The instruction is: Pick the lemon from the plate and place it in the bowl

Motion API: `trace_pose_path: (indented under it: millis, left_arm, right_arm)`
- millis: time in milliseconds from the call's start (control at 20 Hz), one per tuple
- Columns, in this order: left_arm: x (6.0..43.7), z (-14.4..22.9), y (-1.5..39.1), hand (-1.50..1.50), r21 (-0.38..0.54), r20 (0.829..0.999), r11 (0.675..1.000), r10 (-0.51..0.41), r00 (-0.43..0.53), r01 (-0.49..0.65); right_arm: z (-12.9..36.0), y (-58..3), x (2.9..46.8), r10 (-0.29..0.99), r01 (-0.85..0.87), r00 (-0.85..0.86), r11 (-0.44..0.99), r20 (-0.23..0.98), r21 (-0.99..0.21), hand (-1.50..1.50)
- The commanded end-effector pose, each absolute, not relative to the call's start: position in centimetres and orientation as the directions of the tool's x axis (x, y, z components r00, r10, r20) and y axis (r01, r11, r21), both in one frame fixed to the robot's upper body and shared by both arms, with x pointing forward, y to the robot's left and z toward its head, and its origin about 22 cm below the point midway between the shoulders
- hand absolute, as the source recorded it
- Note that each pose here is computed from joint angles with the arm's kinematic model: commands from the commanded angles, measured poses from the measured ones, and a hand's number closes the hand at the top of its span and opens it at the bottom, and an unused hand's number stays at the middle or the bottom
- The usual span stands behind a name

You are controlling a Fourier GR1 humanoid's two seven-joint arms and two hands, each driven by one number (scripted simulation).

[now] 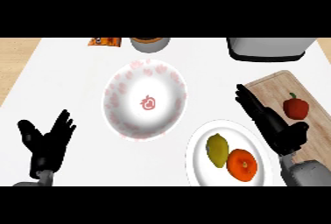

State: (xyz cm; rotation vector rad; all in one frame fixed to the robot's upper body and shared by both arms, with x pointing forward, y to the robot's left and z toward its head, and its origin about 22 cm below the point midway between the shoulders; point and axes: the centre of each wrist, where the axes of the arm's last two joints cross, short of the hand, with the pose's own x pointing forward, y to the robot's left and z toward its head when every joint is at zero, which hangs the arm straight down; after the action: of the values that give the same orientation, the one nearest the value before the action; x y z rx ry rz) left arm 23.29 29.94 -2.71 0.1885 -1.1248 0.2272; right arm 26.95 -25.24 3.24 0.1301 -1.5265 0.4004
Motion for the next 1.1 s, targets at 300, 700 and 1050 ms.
trace_pose_path:
  millis: [300, 700, 1050]
  left_arm:
    - [28.3, 7.0, 31.3, 0.0, 0.126, 0.988, 0.966, -0.143, -0.061, -0.224]
    - [28.1, 8.7, 33.5, 0.0, 0.128, 0.968, 0.968, -0.169, -0.186, -0.214]
    - [27.5, 9.5, 34.3, 0.0, 0.134, 0.967, 0.97, -0.173, -0.189, -0.204]
  right_arm:
    - [10.1, -20.6, 28.6, 0.259, -0.244, -0.509, 0.871, 0.821, -0.426, -1.5]
    - [4.5, -11.2, 17.5, 0.153, -0.008, -0.627, 0.979, 0.764, -0.203, -1.5]
    - [7.1, -17.2, 13.4, 0.489, 0.15, -0.471, 0.865, 0.734, -0.48, -1.5]
